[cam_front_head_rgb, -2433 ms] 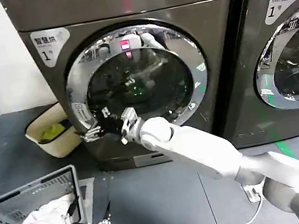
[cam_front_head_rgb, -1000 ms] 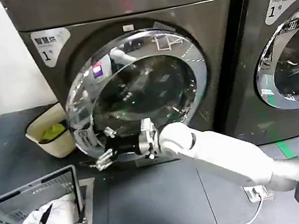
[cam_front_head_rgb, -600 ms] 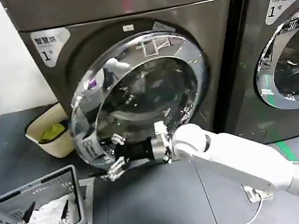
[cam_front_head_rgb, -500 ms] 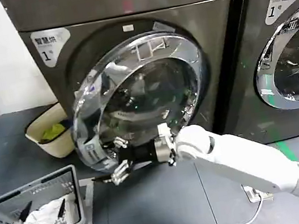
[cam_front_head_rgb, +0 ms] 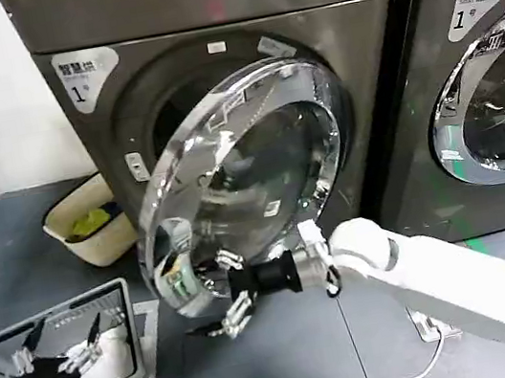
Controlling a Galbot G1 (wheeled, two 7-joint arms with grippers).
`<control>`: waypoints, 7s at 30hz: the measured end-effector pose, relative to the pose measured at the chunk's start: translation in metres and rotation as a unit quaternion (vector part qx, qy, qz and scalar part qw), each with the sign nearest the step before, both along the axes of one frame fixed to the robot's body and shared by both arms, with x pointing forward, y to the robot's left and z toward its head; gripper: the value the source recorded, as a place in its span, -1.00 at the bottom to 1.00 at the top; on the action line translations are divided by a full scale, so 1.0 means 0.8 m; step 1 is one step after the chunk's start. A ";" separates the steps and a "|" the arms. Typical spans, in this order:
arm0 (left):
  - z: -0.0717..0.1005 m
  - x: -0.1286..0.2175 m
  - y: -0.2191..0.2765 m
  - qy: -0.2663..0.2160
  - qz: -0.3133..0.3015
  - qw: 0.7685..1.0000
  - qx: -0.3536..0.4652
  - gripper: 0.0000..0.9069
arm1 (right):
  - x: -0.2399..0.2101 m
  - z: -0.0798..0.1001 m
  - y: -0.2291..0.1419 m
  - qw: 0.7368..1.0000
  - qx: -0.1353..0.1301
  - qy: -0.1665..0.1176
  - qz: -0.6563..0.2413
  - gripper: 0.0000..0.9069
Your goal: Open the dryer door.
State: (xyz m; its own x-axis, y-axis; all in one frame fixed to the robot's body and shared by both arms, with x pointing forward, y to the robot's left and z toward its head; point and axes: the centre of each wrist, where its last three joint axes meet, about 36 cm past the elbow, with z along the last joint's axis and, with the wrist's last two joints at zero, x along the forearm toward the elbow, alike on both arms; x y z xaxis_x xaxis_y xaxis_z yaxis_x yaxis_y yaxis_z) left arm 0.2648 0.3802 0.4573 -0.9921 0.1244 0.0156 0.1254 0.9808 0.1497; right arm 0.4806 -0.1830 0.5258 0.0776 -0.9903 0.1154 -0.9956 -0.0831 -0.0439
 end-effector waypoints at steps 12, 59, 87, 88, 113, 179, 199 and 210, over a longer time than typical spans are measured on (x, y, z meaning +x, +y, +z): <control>0.006 0.062 -0.007 -0.012 -0.082 0.996 0.016 1.00 | -0.033 0.002 -0.047 1.000 -0.019 -0.008 0.010 1.00; 0.030 0.204 -0.142 -0.026 -0.445 0.891 0.080 1.00 | -0.266 -0.014 -0.345 0.854 0.042 -0.131 -0.502 1.00; 0.012 0.266 -0.290 -0.046 -0.539 0.839 0.068 1.00 | -0.484 -0.037 -0.424 0.400 -0.062 -0.187 -0.895 1.00; 0.011 0.269 -0.295 -0.047 -0.540 0.838 0.068 1.00 | -0.490 -0.037 -0.426 0.381 -0.066 -0.188 -0.903 1.00; 0.007 0.333 -0.443 -0.062 -0.569 0.816 0.077 1.00 | -0.636 -0.073 -0.448 -0.002 -0.147 -0.147 -0.978 1.00; 0.059 0.247 -0.330 0.002 -0.474 0.879 0.056 1.00 | -0.660 -0.106 -0.449 -0.056 -0.145 -0.107 -0.982 1.00; 0.094 0.091 -0.139 0.174 -0.244 0.953 0.048 1.00 | -0.611 -0.106 -0.463 -0.010 -0.125 -0.109 -0.986 1.00; 0.127 0.072 -0.085 0.266 -0.061 0.962 0.019 1.00 | -0.592 -0.108 -0.463 0.012 -0.118 -0.106 -0.987 1.00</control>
State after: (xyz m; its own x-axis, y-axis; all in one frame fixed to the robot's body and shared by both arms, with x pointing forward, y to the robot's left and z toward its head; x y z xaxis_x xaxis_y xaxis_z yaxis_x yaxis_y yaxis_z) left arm 0.3227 0.3123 0.5592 -0.8208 0.2290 0.5233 0.3081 0.9489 0.0679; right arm 0.0071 -0.5535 0.4394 -0.0975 0.9923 -0.0763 0.9533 0.0711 -0.2936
